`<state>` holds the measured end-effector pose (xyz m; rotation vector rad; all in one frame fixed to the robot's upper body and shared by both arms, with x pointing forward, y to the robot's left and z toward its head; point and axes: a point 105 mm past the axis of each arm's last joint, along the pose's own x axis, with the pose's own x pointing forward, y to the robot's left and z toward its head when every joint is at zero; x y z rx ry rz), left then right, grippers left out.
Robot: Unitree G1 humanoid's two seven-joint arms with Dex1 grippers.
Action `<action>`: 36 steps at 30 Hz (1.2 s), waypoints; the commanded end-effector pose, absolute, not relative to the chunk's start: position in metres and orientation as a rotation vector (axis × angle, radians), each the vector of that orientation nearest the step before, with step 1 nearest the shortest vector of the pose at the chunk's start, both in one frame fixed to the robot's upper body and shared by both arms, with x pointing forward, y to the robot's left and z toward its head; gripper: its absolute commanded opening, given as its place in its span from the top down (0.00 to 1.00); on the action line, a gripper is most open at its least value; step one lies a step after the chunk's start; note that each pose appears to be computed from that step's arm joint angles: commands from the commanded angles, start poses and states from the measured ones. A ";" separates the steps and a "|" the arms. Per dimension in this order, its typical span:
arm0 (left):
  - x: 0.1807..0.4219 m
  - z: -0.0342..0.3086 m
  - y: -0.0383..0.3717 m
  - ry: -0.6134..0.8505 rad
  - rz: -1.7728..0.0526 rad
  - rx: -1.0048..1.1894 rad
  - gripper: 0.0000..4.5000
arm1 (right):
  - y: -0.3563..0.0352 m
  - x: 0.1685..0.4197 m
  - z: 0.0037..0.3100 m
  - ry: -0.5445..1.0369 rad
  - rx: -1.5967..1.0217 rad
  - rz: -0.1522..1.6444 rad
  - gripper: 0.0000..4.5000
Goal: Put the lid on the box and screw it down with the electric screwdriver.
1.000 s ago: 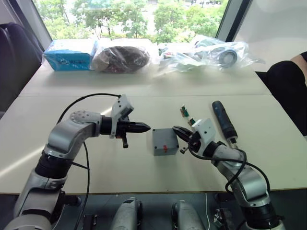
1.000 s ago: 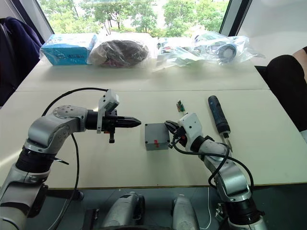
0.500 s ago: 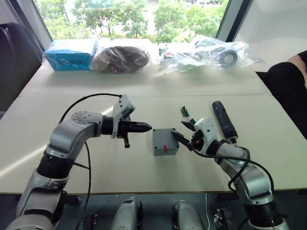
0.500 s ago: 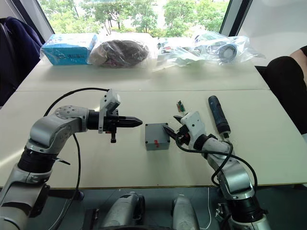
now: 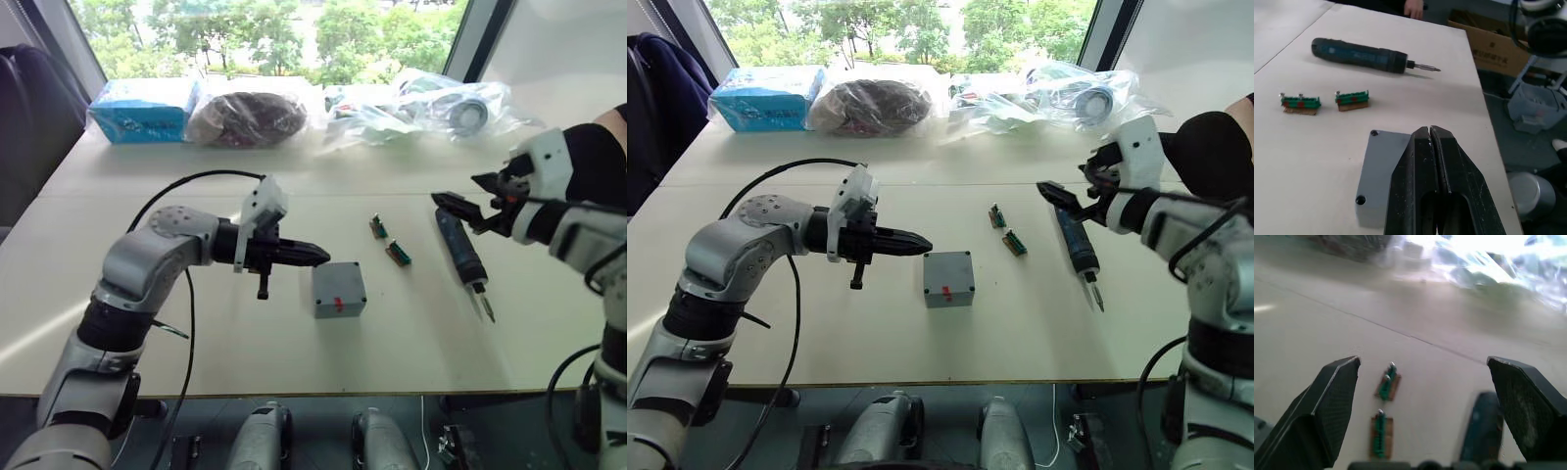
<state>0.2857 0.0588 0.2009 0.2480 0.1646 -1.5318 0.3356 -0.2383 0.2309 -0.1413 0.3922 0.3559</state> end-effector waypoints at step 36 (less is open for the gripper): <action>0.284 0.191 0.062 0.107 -1.384 0.252 1.00 | -0.280 0.371 0.133 1.097 -0.090 0.349 0.61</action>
